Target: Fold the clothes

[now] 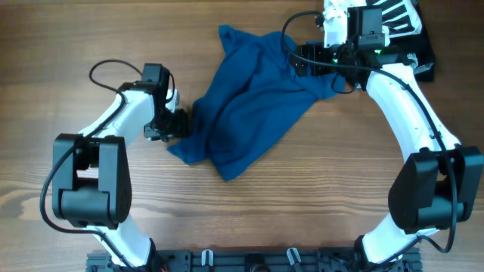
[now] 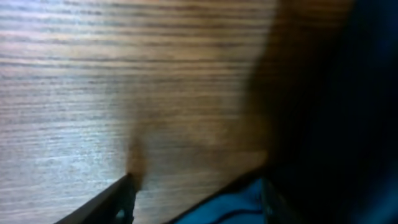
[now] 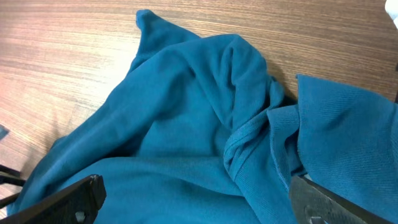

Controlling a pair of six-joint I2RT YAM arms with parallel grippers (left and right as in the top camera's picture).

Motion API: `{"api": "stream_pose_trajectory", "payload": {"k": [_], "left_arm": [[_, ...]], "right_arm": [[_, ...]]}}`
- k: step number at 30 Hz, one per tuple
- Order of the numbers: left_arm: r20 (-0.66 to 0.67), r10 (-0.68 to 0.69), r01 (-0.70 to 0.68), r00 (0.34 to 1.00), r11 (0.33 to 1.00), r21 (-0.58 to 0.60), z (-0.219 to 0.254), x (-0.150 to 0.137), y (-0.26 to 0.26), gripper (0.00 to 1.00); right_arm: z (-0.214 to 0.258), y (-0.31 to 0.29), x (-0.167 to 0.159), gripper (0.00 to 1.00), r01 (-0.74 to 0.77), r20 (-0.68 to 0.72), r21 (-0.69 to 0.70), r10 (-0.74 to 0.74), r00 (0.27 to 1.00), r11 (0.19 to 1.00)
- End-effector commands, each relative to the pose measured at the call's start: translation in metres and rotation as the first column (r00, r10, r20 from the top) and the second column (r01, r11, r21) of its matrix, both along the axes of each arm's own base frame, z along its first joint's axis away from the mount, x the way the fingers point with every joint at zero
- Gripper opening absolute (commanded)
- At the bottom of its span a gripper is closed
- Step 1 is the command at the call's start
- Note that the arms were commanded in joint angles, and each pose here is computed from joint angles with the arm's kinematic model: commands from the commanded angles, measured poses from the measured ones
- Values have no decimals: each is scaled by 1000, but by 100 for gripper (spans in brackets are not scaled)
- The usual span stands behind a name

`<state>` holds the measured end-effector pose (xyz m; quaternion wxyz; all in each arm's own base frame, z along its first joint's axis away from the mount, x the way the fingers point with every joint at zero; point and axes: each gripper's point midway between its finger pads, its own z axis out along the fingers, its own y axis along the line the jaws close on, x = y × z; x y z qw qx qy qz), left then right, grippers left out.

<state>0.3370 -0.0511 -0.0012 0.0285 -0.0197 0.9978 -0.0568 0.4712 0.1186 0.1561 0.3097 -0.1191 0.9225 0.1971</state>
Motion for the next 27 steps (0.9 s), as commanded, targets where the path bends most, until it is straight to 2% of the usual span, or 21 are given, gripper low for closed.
{"api": "stream_pose_trajectory", "payload": {"k": [1, 3, 6, 9, 10, 12, 14, 17, 21, 23, 26, 27], "left_arm": [[-34, -40, 35, 999, 992, -119, -14, -18, -24, 62], [-51, -72, 63, 996, 985, -162, -15, -26, -40, 59], [-63, -90, 78, 994, 983, -168, -15, -31, -46, 53], [-178, -87, 59, 980, 986, -157, -13, -58, -41, 46], [-202, -86, 55, 976, 986, -155, -13, -63, -40, 29], [-215, -85, 53, 973, 987, -153, -12, -67, -40, 4], [-205, -79, 48, 976, 988, -150, -10, -62, -38, 4], [-164, -11, -14, 986, 989, -148, 35, -29, -23, 4], [14, 184, -183, 983, 983, -28, 106, 24, 44, 4], [119, 272, -270, 955, 962, -32, 123, 48, 82, 4], [303, 412, -418, 859, 907, -48, 134, 81, 159, 4], [370, 456, -468, 809, 881, -64, 142, 91, 184, 4]], "right_arm": [[20, 3, 2, 100, -21, 51, 7, 20, 999, 1000], [20, 3, 2, 100, -21, 53, 7, 20, 998, 1000], [21, 4, 4, 100, -21, 60, 8, 21, 998, 1000], [21, 4, 4, 100, -21, 63, 8, 20, 998, 1000], [22, 4, 4, 100, -21, 65, 8, 20, 998, 1000], [22, 4, 5, 100, -21, 67, 8, 21, 998, 1000], [22, 4, 5, 100, -21, 67, 9, 20, 998, 1000], [22, 4, 4, 100, -21, 65, 9, 20, 998, 1000], [21, 4, 3, 100, -22, 58, 8, 22, 998, 1000], [20, 5, 3, 99, -24, 56, 8, 23, 998, 1000], [17, 6, 2, 100, -25, 47, 7, 25, 999, 1000], [17, 6, 1, 100, -25, 45, 7, 25, 999, 1000]]}}
